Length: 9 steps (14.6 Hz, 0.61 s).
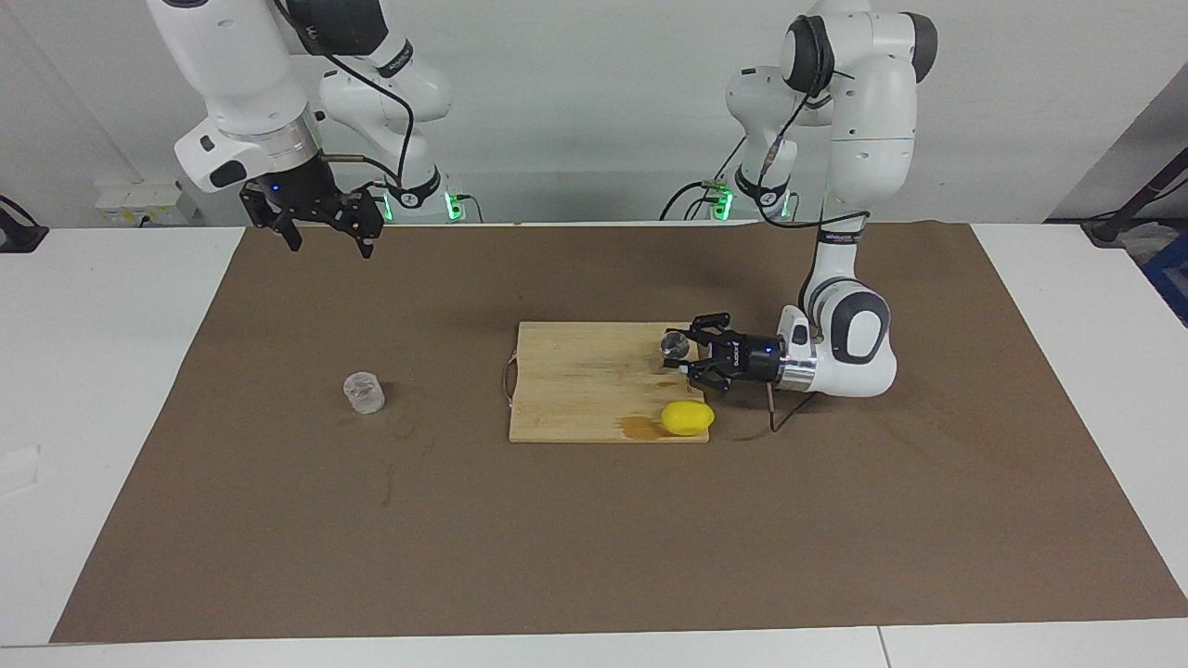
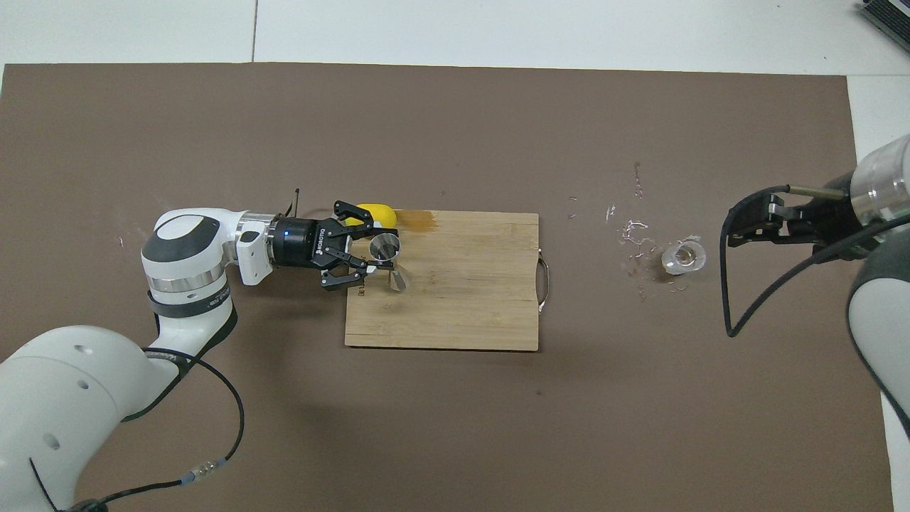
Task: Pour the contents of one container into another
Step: 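Carry the dark cup onto the cutting board while the right gripper opens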
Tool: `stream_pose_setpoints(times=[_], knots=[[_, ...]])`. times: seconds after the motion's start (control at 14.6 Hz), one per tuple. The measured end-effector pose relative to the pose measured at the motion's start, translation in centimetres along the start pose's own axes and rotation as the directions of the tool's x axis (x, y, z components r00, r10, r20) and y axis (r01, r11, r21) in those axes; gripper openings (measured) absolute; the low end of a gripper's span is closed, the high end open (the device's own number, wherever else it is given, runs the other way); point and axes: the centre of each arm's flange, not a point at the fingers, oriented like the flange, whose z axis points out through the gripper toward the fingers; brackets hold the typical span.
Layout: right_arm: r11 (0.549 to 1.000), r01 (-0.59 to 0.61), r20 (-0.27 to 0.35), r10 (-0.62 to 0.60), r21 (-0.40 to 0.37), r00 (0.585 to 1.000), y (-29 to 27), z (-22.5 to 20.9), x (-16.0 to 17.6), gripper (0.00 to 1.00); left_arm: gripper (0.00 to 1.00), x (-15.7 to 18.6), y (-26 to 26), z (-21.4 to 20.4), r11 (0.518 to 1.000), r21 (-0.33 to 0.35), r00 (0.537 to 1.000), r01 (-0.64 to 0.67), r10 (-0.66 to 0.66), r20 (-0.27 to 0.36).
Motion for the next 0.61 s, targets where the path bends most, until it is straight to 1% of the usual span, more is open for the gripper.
stream_pose_setpoints(times=[0.14, 0.27, 0.34, 0.48, 0.61], knots=[[0.996, -0.086, 0.012, 0.086, 0.003, 0.996, -0.1, 0.4, 0.0, 1.0, 0.51, -0.1, -0.2, 3.1, 1.0, 0.031, 1.0, -0.002, 0.002, -0.002], [0.974, -0.223, 0.043, 0.222, 0.028, 0.974, -0.2, 1.1, 0.0, 0.99, 0.51, -0.4, 0.3, 6.7, 0.999, 0.034, 1.0, 0.0, 0.0, -0.003], [0.953, -0.3, 0.058, 0.297, 0.046, 0.953, 0.1, 1.6, 0.2, 0.99, 0.51, -0.6, 0.6, 8.5, 0.999, 0.034, 1.0, -0.006, 0.006, -0.005], [0.901, -0.427, 0.089, 0.421, 0.07, 0.903, 1.0, 2.7, 0.9, 0.99, 0.51, -0.9, 1.1, 11.1, 0.997, 0.054, 0.999, -0.051, 0.051, -0.004], [0.833, -0.546, 0.133, 0.533, 0.09, 0.835, 2.3, 4.2, 1.6, 0.97, 0.51, -1.3, 1.4, 12.7, 0.99, 0.075, 0.992, -0.123, 0.122, 0.015]])
